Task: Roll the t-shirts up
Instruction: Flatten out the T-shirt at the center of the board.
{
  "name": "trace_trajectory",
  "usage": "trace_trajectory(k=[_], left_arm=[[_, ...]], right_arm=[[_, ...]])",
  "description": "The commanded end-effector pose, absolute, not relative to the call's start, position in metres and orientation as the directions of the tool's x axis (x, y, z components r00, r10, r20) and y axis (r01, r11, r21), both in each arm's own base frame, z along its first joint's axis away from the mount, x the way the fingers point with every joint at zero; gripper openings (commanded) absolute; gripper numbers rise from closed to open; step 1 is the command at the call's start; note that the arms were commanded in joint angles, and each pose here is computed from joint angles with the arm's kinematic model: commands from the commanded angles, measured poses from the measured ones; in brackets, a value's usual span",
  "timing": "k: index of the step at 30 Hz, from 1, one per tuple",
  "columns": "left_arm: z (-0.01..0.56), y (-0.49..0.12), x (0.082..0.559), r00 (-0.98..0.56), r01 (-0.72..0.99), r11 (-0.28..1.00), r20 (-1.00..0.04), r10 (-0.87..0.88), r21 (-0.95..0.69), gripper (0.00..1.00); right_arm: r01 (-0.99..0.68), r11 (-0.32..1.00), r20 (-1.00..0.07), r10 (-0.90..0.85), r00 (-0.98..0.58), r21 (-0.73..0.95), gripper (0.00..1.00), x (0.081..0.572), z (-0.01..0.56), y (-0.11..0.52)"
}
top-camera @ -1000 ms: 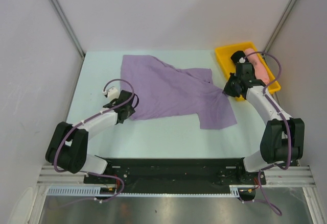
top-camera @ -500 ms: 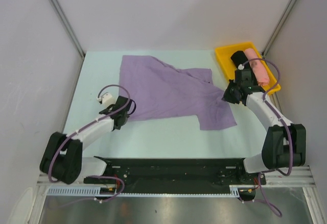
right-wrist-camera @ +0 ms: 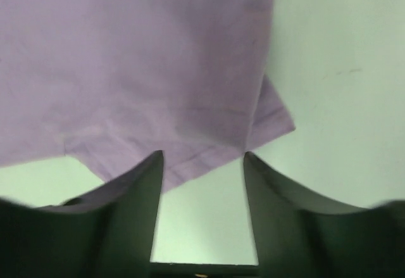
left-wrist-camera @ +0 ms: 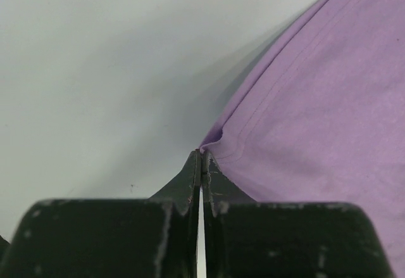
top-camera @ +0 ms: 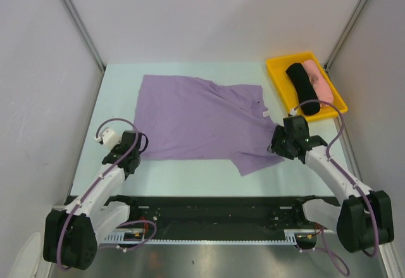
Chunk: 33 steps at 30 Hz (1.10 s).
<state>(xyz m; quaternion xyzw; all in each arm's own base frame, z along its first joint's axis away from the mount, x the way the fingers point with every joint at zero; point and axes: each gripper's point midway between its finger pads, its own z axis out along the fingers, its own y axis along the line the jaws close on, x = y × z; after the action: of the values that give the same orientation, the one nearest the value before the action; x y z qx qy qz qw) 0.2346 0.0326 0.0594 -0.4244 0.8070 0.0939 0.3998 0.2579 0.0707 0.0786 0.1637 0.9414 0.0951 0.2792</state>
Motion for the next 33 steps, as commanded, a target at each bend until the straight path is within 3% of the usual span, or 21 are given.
trace_trajectory(k=[1, 4, 7, 14, 20, 21, 23, 24, 28, 33], left_arm=[[0.069, 0.036, 0.239, -0.293, -0.763, 0.614, -0.739, -0.607, -0.202, 0.0], [0.071, 0.034, 0.241, -0.291, -0.757, 0.616, -0.734, -0.614, -0.216, 0.0], [0.074, 0.035, 0.244, -0.288, -0.753, 0.621, -0.738, -0.611, -0.22, 0.0], [0.08, 0.038, 0.249, -0.29, -0.752, 0.623, -0.742, -0.605, -0.214, 0.0], [0.087, 0.037, 0.253, -0.285, -0.745, 0.629, -0.746, -0.602, -0.223, 0.0], [0.089, 0.037, 0.254, -0.287, -0.742, 0.633, -0.749, -0.597, -0.22, 0.0], [0.102, 0.039, 0.255, -0.281, -0.732, 0.646, -0.766, -0.578, -0.219, 0.0], [0.109, 0.04, 0.255, -0.275, -0.727, 0.651, -0.775, -0.569, -0.219, 0.0], [0.164, 0.049, 0.25, -0.237, -0.671, 0.708, -0.842, -0.484, -0.218, 0.0], [0.268, 0.051, 0.227, -0.057, -0.524, 0.789, -0.911, -0.409, -0.321, 0.0]], right_arm=[[0.299, 0.914, -0.53, 0.403, -0.746, 0.274, 0.63, 0.242, 0.075, 0.071], [0.339, 0.899, -0.556, 0.439, -0.706, 0.279, 0.71, 0.242, 0.075, 0.068], [0.394, 0.876, -0.595, 0.48, -0.645, 0.279, 0.73, 0.248, 0.077, 0.058], [0.41, 0.831, -0.602, 0.555, -0.574, 0.376, 0.65, 0.274, 0.075, 0.06], [0.396, 0.815, -0.57, 0.579, -0.583, 0.423, 0.44, 0.29, 0.065, 0.075], [0.39, 0.813, -0.572, 0.582, -0.577, 0.433, 0.3, 0.293, 0.068, 0.076], [0.359, 0.809, -0.574, 0.584, -0.574, 0.465, 0.13, 0.295, 0.077, 0.081], [0.353, 0.805, -0.576, 0.59, -0.566, 0.477, 0.0, 0.294, 0.084, 0.081], [0.278, 0.792, -0.643, 0.606, -0.468, 0.544, 0.0, 0.301, 0.157, 0.077], [0.153, 0.789, -0.738, 0.612, -0.286, 0.595, 0.0, 0.282, 0.28, 0.06]])
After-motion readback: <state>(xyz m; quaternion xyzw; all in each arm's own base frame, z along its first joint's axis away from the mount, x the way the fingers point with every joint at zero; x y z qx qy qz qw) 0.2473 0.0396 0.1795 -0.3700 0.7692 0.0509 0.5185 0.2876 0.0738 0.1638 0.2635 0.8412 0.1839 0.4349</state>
